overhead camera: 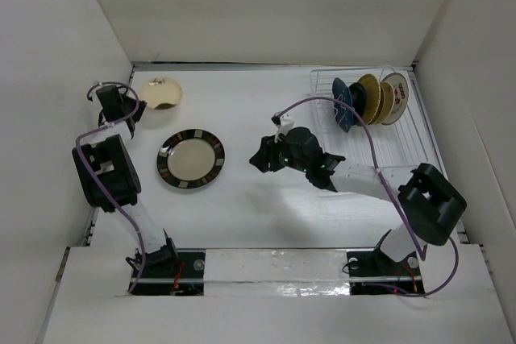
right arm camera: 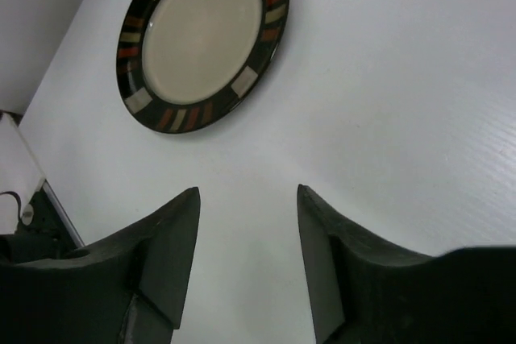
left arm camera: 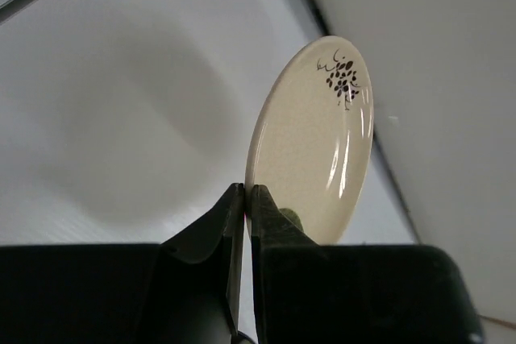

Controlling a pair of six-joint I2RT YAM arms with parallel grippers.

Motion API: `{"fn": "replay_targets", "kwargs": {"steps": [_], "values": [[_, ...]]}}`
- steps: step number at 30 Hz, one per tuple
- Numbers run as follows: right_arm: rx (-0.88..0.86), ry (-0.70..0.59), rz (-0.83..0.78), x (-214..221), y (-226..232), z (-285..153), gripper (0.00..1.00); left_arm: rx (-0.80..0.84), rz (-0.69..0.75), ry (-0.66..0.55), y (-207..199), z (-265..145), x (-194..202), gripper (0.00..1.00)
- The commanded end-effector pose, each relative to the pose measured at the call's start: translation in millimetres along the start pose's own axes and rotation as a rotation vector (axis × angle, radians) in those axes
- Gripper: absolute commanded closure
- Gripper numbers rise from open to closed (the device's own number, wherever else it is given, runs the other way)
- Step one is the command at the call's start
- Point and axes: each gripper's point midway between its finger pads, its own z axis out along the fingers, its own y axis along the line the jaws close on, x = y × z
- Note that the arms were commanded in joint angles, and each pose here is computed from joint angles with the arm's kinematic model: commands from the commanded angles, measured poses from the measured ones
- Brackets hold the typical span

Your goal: Load the plates into the dish rack

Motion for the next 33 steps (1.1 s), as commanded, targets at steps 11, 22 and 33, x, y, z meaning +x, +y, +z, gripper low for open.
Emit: {"fn": "replay_targets", "kwargs": {"steps": [11,22,33], "values": [[-0.181,-0.234,-0.016,-90,63,-54,0.26,0.619,0.047,-0.123,-142,-200,-9,1.00],[-0.243,-0.287,-0.011,-138,82,-59,0.00,0.814,0.161,0.044,-112,-304,85,1.00],[-0.374,-0.218,-0.103,-132,104,-47,0.01,0.796,0.277,0.096,-80,-322,122,1.00]]}}
